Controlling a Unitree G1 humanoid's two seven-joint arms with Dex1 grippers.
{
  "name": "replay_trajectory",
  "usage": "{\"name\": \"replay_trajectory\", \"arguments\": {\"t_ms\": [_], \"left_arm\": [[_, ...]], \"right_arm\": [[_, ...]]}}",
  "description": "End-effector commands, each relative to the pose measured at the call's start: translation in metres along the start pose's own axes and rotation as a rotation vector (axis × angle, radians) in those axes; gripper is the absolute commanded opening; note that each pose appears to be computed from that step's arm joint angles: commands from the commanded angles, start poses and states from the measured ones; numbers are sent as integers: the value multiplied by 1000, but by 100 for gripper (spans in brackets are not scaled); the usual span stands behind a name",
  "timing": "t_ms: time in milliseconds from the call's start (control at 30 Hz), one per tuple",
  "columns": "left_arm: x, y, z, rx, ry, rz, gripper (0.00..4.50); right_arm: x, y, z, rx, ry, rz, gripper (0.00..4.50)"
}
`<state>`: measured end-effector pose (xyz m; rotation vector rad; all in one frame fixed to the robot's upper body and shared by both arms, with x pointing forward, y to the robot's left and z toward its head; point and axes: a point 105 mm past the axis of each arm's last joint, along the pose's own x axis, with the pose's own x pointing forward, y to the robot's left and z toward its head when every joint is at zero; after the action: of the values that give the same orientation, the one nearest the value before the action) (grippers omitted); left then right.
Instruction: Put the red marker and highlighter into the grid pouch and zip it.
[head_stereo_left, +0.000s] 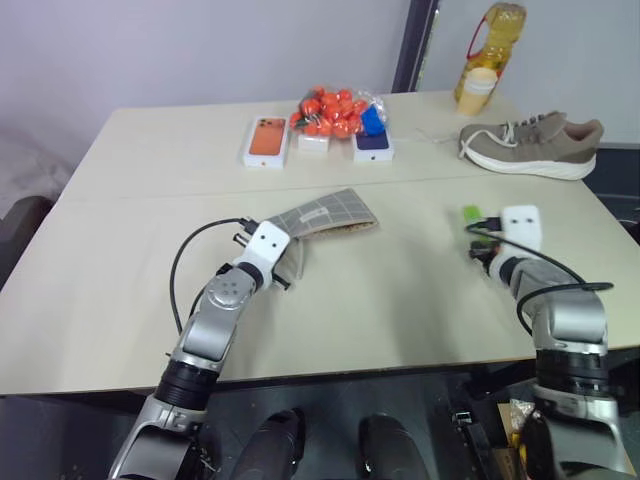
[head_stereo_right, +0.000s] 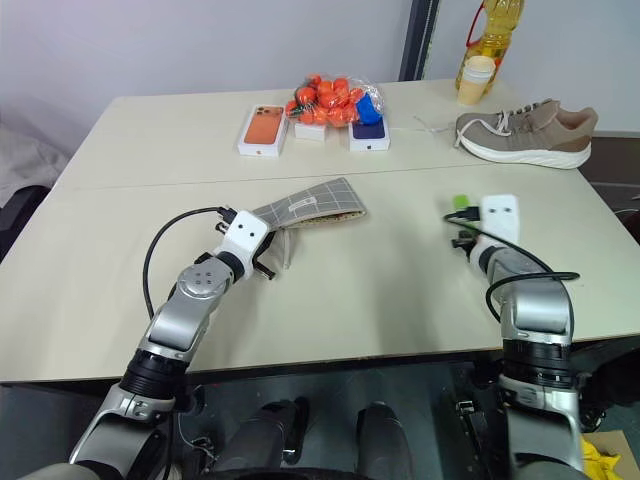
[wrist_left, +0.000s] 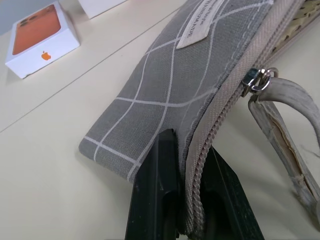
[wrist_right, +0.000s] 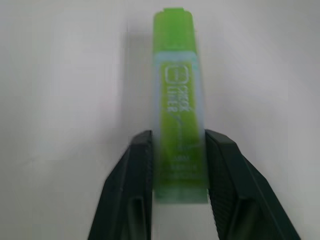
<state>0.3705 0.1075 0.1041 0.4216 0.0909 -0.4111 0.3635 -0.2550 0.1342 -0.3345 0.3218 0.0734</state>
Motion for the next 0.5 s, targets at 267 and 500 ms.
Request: {"name": "replay_trajectory", "arguments": {"t_ms": [267,500], "left_arm": [[-2,10,25,7,-100,11,0],[-4,3,30,10,-129,-19,0]], "right_arm": [[-48,95,50,-379,-277,547,88],[-42,99,41,-365,-232,560,88]]}}
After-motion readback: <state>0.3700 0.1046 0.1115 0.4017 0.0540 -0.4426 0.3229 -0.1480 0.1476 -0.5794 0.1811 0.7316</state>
